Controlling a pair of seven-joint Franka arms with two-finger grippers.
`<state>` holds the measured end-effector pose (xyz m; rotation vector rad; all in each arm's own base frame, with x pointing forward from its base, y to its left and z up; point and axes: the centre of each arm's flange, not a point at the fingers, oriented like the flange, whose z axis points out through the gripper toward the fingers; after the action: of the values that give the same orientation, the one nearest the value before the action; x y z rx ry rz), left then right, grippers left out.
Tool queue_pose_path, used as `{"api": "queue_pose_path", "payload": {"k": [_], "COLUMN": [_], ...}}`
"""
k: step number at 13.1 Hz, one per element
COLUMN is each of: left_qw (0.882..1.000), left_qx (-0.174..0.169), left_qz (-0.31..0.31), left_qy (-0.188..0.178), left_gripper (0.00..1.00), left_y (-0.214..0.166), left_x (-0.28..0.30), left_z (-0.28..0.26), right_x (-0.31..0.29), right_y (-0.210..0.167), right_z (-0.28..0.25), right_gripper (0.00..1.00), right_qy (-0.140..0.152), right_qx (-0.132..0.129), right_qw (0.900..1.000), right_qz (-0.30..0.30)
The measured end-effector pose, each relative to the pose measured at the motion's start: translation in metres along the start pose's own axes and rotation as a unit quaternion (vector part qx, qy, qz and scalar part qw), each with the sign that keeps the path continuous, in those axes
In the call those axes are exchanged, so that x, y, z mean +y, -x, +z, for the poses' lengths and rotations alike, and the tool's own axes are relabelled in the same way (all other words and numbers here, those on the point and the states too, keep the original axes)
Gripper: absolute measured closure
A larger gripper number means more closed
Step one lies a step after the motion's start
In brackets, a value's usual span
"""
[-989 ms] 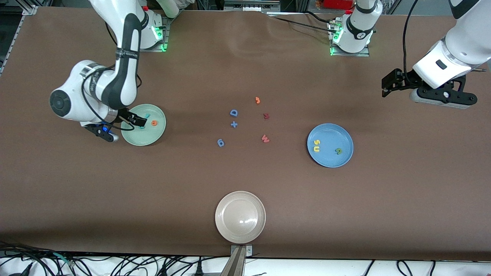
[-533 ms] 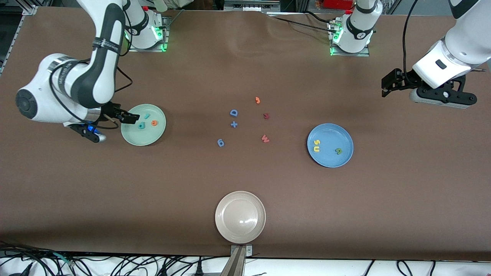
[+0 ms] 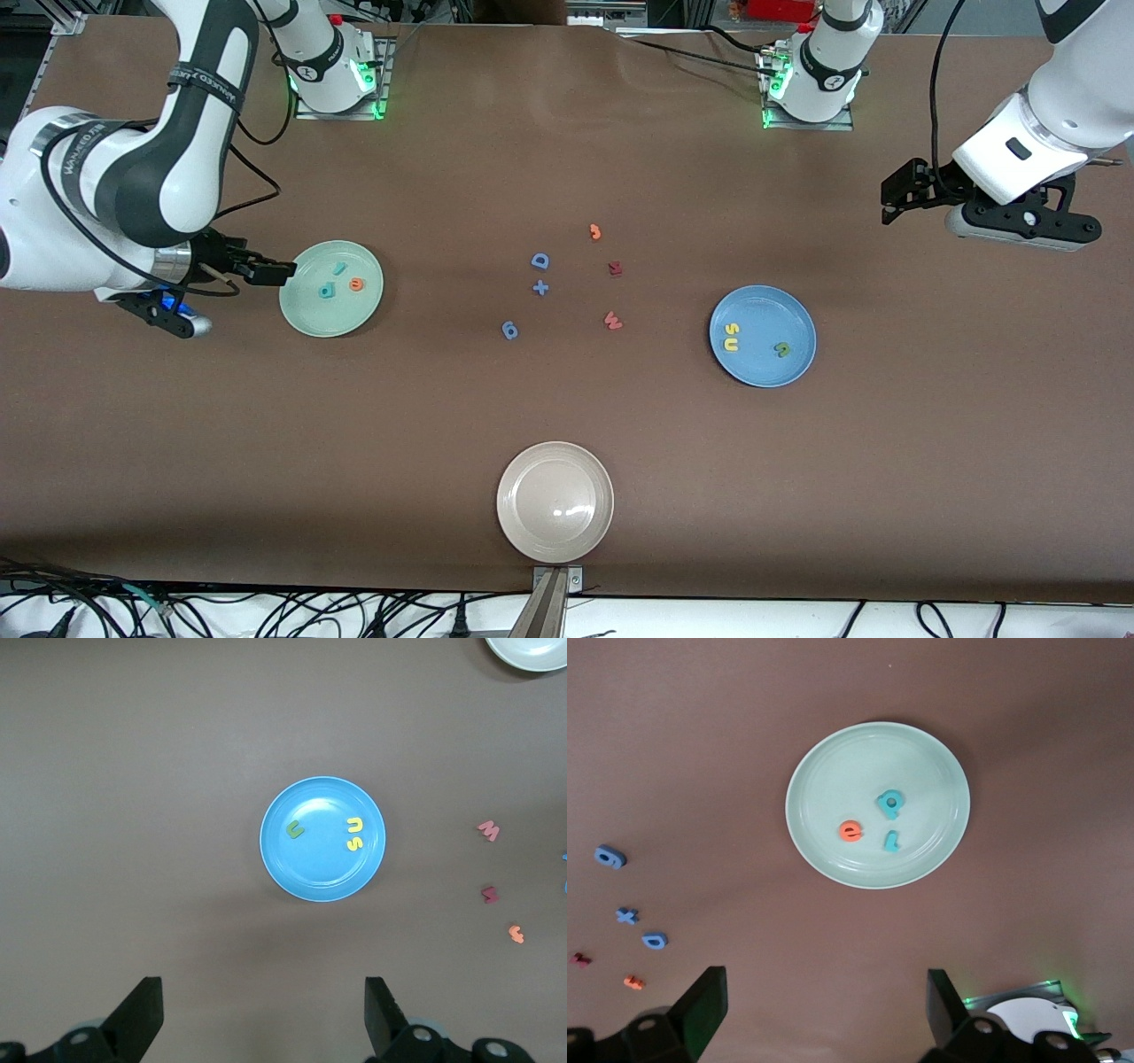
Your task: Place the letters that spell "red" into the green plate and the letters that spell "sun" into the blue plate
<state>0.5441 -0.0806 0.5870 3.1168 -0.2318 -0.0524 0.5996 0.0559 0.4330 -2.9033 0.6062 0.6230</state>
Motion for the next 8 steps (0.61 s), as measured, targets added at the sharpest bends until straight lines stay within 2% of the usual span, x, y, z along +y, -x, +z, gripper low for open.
{"api": "queue_pose_path", "payload": {"k": [4, 8], "left_qw": [1.0, 1.0], "left_qx": [0.0, 0.0], "left_qz": [0.0, 0.0], "left_qy": [0.0, 0.0], "left_gripper": [0.0, 0.0], "left_y": [0.0, 0.0], "left_x": [0.0, 0.0], "left_z": [0.0, 0.0], "right_x": [0.003, -0.009], "right_y": [-0.017, -0.027], "right_z": [-0.027, -0.033], "right_gripper": [0.0, 0.0], "right_qy": [-0.004, 0.03], "right_qx": [-0.012, -0.023], "right_qw": [1.0, 0.998], "right_qz": [-0.015, -0.043]}}
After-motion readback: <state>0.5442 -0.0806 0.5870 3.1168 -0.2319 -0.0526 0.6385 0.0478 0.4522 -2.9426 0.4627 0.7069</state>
